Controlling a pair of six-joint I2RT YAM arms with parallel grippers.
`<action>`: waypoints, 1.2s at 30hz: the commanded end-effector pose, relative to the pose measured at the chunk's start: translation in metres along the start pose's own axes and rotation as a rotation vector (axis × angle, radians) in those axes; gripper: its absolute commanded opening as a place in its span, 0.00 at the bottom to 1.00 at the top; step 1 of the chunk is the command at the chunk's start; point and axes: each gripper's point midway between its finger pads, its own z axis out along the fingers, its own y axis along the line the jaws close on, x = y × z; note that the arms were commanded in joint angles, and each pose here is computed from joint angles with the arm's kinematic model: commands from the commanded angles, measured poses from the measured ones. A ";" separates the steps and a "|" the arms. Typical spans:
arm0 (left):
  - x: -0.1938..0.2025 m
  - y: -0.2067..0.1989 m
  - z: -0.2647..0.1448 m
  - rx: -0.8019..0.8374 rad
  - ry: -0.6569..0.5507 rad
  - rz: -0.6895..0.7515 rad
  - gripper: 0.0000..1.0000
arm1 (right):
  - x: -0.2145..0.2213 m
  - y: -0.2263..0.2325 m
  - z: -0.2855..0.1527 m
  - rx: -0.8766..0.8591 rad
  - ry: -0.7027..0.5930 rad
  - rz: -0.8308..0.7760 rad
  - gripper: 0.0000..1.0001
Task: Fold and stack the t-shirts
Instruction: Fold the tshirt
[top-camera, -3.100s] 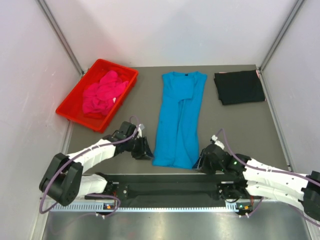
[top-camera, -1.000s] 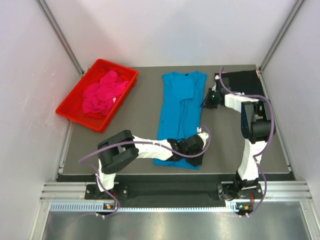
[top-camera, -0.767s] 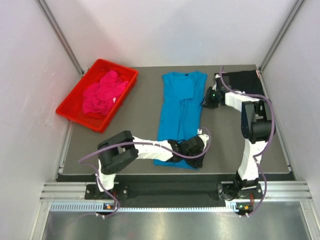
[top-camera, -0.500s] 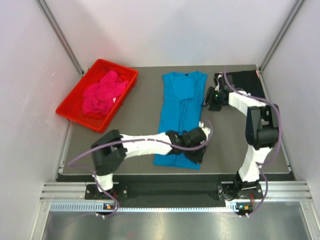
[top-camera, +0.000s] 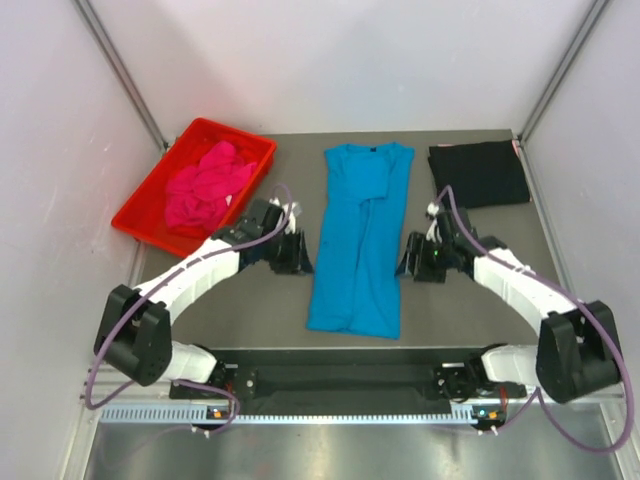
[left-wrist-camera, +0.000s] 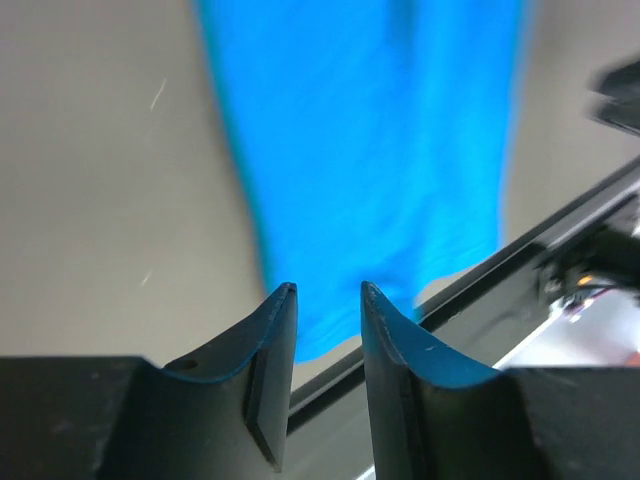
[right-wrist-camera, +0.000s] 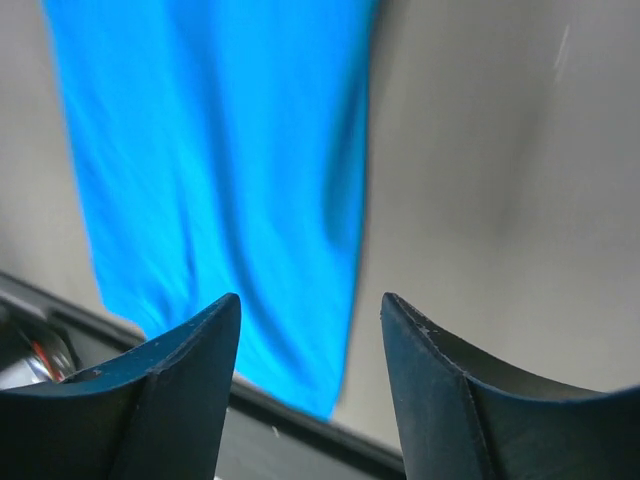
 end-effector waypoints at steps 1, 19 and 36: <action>0.045 0.021 0.000 0.028 0.125 -0.060 0.37 | 0.032 -0.002 -0.002 0.008 0.030 0.001 0.58; 0.117 0.044 0.020 0.082 0.237 -0.262 0.38 | 0.129 0.000 0.011 -0.041 0.105 0.050 0.43; 0.127 0.043 0.025 0.124 0.228 -0.315 0.38 | 0.147 0.001 0.014 -0.020 0.126 0.073 0.38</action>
